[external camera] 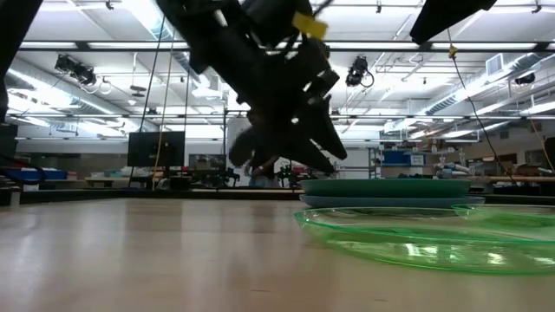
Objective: Stack plastic plates
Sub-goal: Stack the right light green plate on top of the light blue plate
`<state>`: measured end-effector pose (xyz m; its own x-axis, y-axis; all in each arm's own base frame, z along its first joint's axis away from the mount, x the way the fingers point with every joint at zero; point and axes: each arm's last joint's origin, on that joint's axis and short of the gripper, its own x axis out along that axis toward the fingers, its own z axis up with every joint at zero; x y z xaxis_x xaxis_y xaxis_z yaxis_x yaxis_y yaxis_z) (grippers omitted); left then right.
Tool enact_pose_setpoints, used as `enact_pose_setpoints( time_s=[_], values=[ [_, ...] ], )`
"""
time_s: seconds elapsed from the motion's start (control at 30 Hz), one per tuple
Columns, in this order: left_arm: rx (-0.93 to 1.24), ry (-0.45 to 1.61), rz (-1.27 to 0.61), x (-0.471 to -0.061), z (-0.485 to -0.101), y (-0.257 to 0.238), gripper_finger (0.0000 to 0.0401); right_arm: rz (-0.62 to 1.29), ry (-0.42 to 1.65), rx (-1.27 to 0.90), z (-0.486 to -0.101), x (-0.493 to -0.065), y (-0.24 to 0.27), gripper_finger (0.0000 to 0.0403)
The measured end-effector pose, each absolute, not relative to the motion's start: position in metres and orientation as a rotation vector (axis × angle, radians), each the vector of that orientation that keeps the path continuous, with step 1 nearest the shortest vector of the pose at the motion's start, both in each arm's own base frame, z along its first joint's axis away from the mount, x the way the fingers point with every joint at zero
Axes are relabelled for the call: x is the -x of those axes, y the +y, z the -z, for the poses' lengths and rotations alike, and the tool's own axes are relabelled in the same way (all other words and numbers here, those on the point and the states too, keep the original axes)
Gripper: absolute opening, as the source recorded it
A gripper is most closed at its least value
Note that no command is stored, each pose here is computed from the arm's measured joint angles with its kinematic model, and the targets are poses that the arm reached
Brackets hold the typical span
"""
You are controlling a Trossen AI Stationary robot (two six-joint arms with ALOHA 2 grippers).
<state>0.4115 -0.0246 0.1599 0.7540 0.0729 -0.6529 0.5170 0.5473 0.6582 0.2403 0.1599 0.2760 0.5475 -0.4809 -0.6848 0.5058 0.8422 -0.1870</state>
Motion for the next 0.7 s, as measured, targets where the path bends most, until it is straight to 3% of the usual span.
enact_pose_setpoints(
  time_s=[0.27, 0.53, 0.7],
  values=[
    [-0.928, 0.738, 0.388, -0.399, -0.157, -0.067, 0.0142, 0.597, 0.789, -0.02, -0.272, -0.241, 0.158, 0.0128],
    [-0.52, 0.814, 0.333, -0.393, -0.153, -0.08, 0.0142, 0.61, 0.792, -0.024, -0.266, -0.244, 0.153, 0.0128],
    [-0.34, 0.887, 0.315, -0.386, -0.153, -0.088, 0.0142, 0.487, 0.842, 0.039, -0.264, -0.251, 0.159, 0.0128]
  ],
)
